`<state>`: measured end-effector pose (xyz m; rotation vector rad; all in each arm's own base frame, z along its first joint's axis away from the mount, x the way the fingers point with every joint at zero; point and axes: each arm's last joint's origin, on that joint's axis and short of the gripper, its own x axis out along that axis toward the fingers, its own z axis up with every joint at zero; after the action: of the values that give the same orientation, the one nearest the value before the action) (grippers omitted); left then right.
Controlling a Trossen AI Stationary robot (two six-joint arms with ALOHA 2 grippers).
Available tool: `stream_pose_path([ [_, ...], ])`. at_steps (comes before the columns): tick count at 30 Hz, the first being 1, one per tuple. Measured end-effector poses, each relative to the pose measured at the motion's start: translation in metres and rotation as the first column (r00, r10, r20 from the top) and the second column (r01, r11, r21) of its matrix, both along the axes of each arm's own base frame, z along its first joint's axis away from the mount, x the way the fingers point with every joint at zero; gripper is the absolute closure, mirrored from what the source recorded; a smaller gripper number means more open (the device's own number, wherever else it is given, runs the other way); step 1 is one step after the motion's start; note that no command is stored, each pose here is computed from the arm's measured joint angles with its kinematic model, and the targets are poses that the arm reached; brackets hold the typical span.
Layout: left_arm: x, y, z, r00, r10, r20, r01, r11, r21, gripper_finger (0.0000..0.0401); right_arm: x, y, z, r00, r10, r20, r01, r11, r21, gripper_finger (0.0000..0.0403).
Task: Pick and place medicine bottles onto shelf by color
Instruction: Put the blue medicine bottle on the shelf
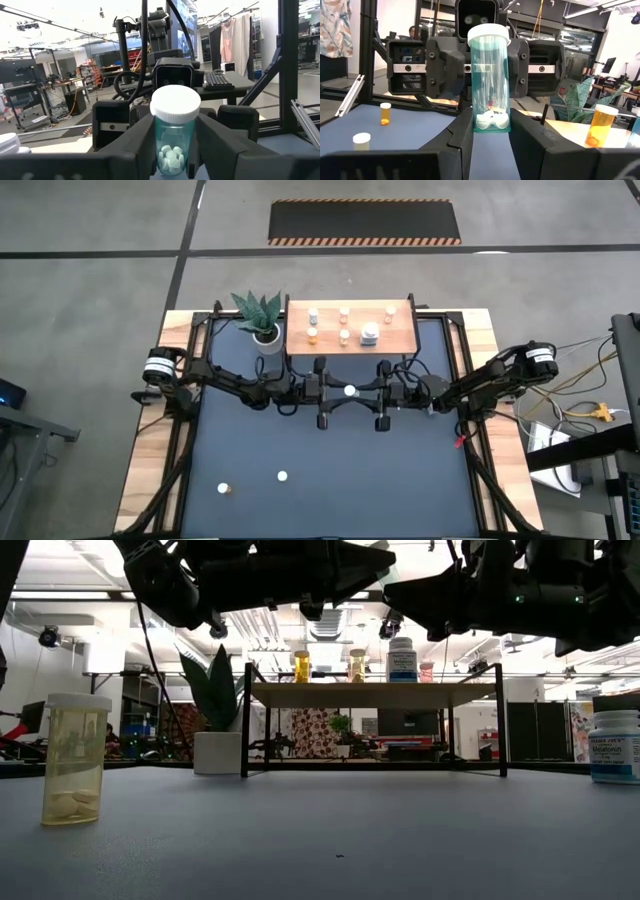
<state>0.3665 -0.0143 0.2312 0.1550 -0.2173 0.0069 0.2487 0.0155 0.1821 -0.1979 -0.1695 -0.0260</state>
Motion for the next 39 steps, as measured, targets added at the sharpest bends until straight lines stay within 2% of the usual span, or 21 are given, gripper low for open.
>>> stream_pose_path([
  [5, 0.0000, 0.0000, 0.0001, 1.000, 0.000, 0.001, 0.000, 1.000, 0.000, 0.0310, 0.0000, 0.0001, 0.0000, 1.000, 0.001, 0.000, -0.001, 1.000, 0.001, 0.0303],
  [10, -0.0002, 0.0000, -0.0003, 1.000, 0.000, 0.000, 0.000, 1.000, 0.000, 0.0315, 0.0000, 0.0001, 0.0000, 1.000, 0.001, 0.000, -0.001, 1.000, 0.001, 0.0303],
  [17, -0.0001, 0.0013, 0.0006, 1.000, 0.001, 0.004, -0.001, 0.999, -0.037, 0.0280, -0.0003, -0.0001, 0.0012, 1.000, 0.005, 0.011, -0.005, 0.999, 0.036, 0.0303],
  [26, -0.0005, 0.0031, -0.0011, 1.000, 0.013, -0.005, -0.013, 1.000, -0.020, 0.0226, -0.0003, -0.0001, 0.0014, 1.000, 0.012, 0.013, -0.013, 0.997, 0.077, 0.0303],
  [39, 0.0001, 0.0035, -0.0017, 1.000, 0.022, -0.016, -0.022, 1.000, 0.014, 0.0222, -0.0002, 0.0000, 0.0021, 1.000, 0.009, 0.019, -0.010, 0.998, 0.060, 0.0303],
])
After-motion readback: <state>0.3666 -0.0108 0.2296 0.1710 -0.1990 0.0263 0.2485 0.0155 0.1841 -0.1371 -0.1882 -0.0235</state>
